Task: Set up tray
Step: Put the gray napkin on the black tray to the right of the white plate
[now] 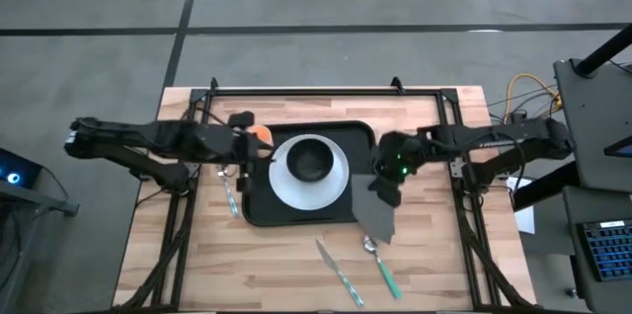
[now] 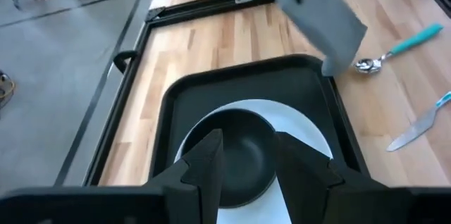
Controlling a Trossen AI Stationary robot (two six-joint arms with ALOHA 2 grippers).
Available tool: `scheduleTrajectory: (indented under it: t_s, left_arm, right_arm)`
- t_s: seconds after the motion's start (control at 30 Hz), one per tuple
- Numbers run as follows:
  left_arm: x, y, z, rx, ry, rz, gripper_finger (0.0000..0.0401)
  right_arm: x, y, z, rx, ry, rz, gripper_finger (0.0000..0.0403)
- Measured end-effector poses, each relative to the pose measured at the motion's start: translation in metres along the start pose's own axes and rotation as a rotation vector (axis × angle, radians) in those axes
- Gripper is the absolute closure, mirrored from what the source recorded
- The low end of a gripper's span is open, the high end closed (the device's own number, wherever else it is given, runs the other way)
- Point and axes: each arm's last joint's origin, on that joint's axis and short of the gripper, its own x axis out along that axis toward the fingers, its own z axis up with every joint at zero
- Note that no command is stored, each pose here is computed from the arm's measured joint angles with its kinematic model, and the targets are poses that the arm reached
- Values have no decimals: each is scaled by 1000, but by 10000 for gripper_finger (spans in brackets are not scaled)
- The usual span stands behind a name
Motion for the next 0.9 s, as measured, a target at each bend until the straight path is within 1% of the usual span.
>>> scheduleTrajectory:
  t_s: [0.1, 0.23, 0.33, 0.43, 0.6, 0.7, 0.9]
  left_arm:
    - [-3, 0, -10, -7, -12, 3, 293]
    - [2, -2, -17, -19, 5, -1, 293]
    - [8, -5, -20, -17, 32, -3, 293]
    - [13, -7, -22, -15, 52, -6, 293]
    - [12, -11, -23, -19, 51, -26, 293]
    - [11, -15, -22, -10, 46, -43, 293]
    - [10, -19, -22, -20, 41, -62, 293]
  right_arm:
    - [-5, -22, 6, -2, -30, -21, 395]
    - [2, -47, 14, -15, -62, 47, 395]
    - [14, -69, 16, -8, -25, 73, 395]
    - [23, -87, 12, -2, 10, 51, 395]
    - [27, -109, 14, -6, 25, 31, 395]
    - [27, -118, 20, -22, 12, 19, 395]
    - [41, -141, 26, -46, 56, 3, 395]
